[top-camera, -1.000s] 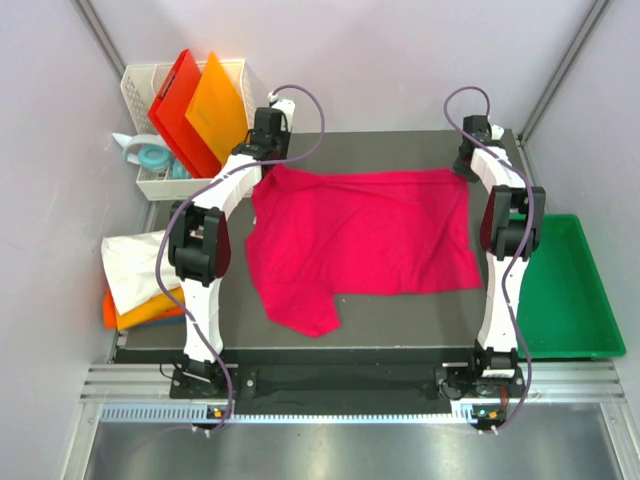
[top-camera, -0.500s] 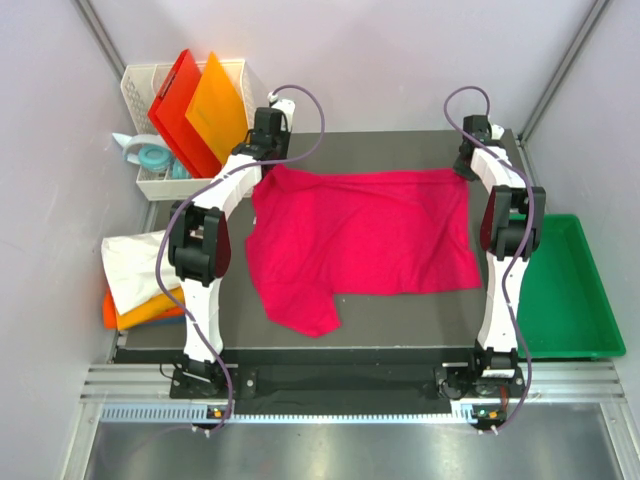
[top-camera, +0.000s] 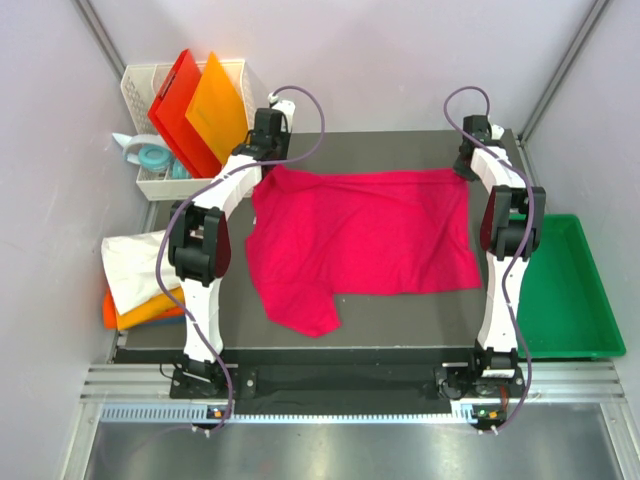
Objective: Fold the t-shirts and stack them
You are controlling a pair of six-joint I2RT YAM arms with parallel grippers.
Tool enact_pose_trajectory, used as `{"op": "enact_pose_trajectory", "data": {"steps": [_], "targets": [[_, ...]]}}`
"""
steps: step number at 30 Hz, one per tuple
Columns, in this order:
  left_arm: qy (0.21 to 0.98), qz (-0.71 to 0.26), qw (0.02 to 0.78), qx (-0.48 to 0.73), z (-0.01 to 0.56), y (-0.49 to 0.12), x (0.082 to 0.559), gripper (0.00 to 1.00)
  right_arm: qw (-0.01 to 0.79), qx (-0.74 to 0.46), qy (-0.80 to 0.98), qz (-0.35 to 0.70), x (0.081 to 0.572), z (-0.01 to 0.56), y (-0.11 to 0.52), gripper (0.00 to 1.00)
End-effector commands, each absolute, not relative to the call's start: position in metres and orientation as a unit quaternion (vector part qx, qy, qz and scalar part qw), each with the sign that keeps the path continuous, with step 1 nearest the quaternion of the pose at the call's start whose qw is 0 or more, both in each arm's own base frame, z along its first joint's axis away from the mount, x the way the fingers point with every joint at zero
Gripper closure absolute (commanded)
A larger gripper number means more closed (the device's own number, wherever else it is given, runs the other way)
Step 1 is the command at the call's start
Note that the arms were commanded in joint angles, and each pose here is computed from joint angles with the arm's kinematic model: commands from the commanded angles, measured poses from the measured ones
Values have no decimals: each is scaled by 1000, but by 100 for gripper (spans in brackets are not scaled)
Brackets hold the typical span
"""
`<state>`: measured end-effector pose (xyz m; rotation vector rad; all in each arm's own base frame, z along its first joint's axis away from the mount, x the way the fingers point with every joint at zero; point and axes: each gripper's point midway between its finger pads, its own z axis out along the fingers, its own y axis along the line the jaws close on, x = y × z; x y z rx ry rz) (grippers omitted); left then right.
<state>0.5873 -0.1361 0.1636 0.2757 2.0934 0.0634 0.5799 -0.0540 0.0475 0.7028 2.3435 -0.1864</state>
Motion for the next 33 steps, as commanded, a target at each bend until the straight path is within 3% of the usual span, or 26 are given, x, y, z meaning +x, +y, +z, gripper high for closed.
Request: {"op": "enact_pose_trajectory", "data": {"steps": [1,6,8,10,16,23,33], "targets": [[855,21,507,111,172,-140,590,100,364,273,888,-68,589,73,-55,81],[855,20,507,111,171,-140,590,100,362,274,889,-65,590,72,-55,83],[855,20,507,111,171,-140,590,100,362,274,889,-63,590,72,-55,88],[854,20,507,111,172,-140,590,100,361,277,889,-62,589,71,-55,100],[853,21,509,110,174,-140,590,100,380,269,883,-59,590,85,-52,100],[842,16,530,102,200,-141,593,100,461,261,848,-32,598,174,-39,100],[830,20,553,73,236,-124,594,100,506,268,818,-51,565,243,-49,100]]}}
